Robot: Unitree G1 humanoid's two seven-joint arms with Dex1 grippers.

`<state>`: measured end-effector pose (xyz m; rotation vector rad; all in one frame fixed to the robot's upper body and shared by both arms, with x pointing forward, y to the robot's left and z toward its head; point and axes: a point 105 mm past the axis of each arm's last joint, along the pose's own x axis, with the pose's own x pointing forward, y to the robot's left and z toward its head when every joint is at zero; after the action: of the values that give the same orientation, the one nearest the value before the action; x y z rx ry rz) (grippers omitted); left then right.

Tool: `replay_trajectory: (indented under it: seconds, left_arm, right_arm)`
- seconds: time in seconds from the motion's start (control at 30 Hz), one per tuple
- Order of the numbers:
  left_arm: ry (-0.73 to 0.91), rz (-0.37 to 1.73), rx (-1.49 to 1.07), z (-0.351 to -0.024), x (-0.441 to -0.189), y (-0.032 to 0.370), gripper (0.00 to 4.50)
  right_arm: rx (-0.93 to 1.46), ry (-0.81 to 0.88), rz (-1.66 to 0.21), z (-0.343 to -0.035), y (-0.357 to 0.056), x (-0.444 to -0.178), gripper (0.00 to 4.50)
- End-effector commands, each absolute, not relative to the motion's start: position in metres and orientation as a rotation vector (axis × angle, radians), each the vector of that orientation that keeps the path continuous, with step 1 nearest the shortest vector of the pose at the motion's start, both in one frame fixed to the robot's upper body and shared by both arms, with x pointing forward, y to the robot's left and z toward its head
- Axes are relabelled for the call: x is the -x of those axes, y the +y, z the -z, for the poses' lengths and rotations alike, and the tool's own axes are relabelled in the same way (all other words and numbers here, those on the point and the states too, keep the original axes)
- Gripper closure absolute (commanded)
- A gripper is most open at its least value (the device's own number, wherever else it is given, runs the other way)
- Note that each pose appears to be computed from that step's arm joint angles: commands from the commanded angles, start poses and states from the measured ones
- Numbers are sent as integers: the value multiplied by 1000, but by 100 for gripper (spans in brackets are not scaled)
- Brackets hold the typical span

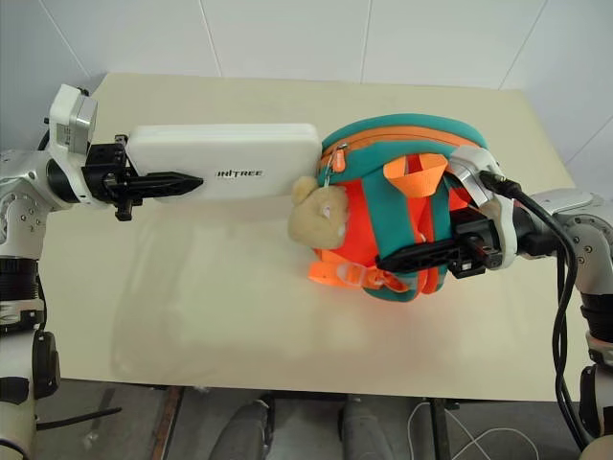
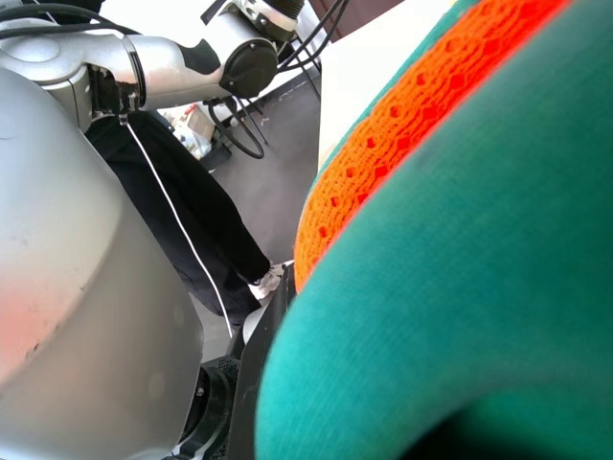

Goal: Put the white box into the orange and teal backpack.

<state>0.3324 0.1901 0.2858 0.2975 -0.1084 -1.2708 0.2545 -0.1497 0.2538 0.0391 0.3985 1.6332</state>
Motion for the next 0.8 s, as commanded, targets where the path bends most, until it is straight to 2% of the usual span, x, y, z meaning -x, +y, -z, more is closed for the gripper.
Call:
replay_trajectory:
  seconds: [0.03,0.2,0.47,0.67,0.8]
  left_arm:
    - [-161,1234,-386,-293,-334,197,326]
    - [-133,1316,-437,-277,-328,183,326]
    - [-165,1453,-400,-280,-313,148,326]
    - [-215,1473,-363,-295,-316,125,326]
    - [-183,1437,-350,-299,-326,108,326]
  right_arm:
    - [-26,311,-1658,-274,-149,-249,447]
    - [-45,297,-1650,-276,-148,-250,447]
    - [-73,296,-1655,-265,-140,-250,447]
    - [-83,286,-1667,-261,-134,-250,447]
    - [-84,285,-1677,-259,-130,-249,447]
